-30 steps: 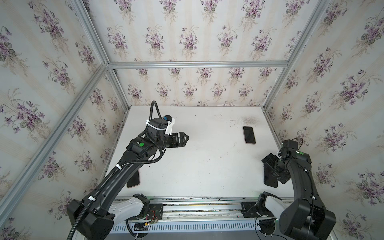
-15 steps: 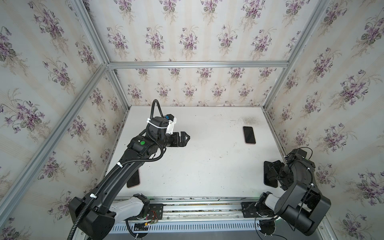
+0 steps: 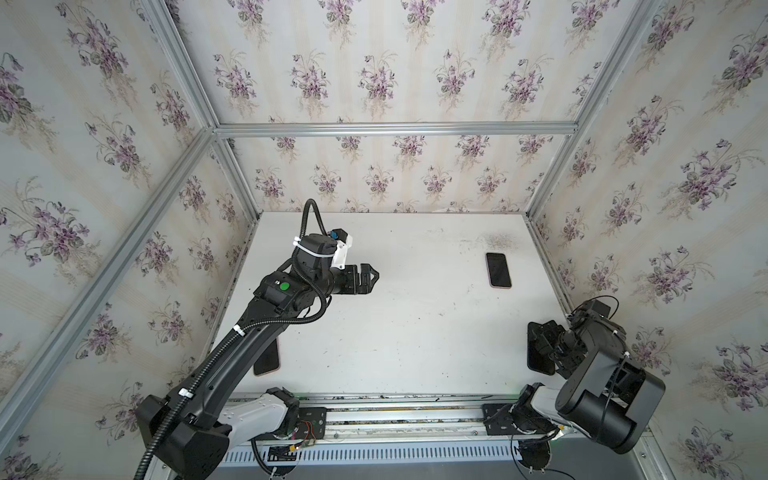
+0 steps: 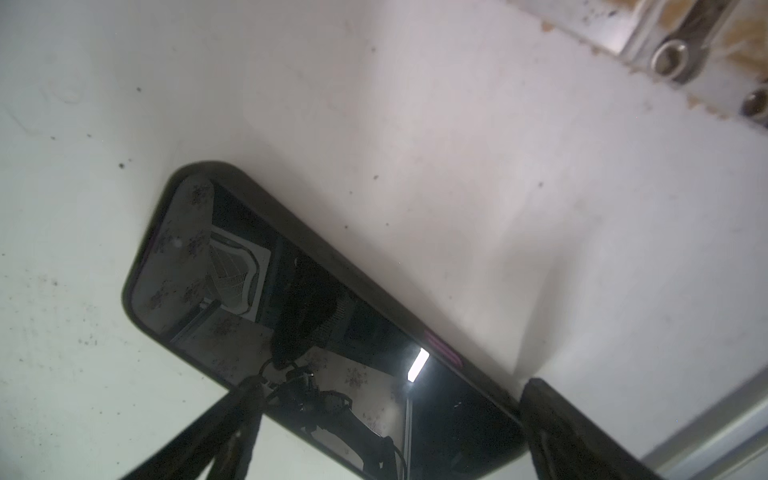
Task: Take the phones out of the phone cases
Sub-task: 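Close the right gripper on the black phone while the left arm advances, then lift the black phone with the right gripper and carry it toward the left gripper, then close the left gripper on the black phone while the right gripper opens and releases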
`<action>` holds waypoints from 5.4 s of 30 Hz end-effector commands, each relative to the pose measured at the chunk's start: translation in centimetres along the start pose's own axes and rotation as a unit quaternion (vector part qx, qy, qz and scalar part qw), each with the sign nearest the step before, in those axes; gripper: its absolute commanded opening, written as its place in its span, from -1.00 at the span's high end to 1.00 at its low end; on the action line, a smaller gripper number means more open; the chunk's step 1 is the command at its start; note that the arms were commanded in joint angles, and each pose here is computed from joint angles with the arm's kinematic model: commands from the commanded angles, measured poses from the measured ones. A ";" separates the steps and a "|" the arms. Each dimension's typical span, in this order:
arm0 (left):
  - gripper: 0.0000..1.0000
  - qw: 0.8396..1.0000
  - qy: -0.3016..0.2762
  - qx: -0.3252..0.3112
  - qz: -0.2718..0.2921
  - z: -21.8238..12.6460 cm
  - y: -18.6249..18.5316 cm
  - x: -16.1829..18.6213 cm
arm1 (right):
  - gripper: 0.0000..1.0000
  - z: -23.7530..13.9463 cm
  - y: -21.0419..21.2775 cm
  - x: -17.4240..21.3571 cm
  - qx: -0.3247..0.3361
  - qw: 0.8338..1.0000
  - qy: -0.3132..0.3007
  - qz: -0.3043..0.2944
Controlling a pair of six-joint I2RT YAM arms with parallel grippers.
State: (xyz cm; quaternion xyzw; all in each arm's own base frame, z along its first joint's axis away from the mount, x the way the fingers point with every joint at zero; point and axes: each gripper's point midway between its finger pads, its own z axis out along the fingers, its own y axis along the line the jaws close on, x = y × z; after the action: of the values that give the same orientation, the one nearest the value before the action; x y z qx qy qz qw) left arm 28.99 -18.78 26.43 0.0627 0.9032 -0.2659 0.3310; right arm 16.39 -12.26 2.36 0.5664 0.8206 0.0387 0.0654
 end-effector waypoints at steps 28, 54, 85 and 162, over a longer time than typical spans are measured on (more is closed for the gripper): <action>-0.99 1.000 0.026 -0.007 0.003 2.3 0.7 -0.1 | -0.99 0.6 3.2 3.9 0.080 0.983 0.043 -0.161; -0.99 1.000 0.021 0.020 0.005 2.0 -0.3 -1.0 | -0.59 1.4 2.9 3.6 0.091 0.983 0.031 -0.154; -0.99 0.997 0.020 0.070 -0.003 3.1 -2.9 -3.7 | -0.01 -5.2 15.2 8.9 -0.150 0.920 -0.095 -0.349; 1.00 0.969 0.141 0.199 0.051 7.8 -5.8 -2.6 | -0.01 -15.9 28.3 32.6 -0.370 0.608 -0.234 -0.663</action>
State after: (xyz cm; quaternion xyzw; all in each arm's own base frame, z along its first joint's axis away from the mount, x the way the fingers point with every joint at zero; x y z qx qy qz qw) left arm 33.92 -27.86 24.96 0.2196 0.8646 -0.4067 0.1973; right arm 28.06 27.69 17.79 -0.2127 0.8669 0.1409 0.4283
